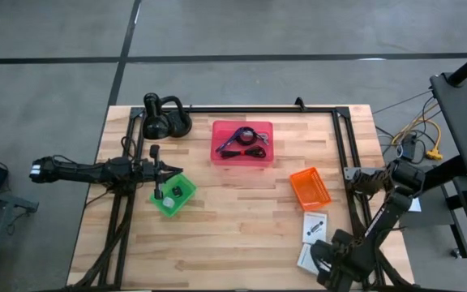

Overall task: Pick and place items into bin
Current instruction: Put the top card reader box into the orange bin

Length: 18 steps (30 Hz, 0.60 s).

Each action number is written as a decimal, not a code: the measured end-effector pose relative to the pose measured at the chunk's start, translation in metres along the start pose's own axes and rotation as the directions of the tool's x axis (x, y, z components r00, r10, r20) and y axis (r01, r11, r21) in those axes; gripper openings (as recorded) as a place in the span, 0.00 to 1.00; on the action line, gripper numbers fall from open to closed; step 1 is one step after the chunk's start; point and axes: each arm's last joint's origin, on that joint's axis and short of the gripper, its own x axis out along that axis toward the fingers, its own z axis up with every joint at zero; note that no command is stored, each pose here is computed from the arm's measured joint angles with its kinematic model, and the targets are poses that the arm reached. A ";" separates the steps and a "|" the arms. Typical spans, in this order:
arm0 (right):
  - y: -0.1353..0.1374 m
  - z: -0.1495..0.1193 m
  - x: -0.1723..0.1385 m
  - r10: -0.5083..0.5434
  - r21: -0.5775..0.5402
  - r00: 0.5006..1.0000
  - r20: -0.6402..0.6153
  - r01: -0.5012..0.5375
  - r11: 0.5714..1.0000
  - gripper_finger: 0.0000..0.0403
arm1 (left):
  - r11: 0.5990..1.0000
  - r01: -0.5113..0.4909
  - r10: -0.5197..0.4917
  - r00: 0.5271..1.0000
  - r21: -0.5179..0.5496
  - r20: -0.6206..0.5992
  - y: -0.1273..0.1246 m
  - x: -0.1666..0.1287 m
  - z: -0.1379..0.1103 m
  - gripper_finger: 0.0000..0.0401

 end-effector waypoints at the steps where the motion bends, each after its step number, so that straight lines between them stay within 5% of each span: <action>1: -0.001 0.000 0.003 0.007 -0.005 1.000 -0.008 -0.007 1.000 0.95 | 1.000 0.000 0.000 1.000 -0.001 0.001 0.000 0.000 0.000 0.00; 18: -0.011 0.003 0.002 0.103 -0.061 0.993 -0.064 -0.107 0.992 0.95 | 1.000 -0.001 0.001 1.000 -0.002 0.006 0.000 0.000 0.001 0.00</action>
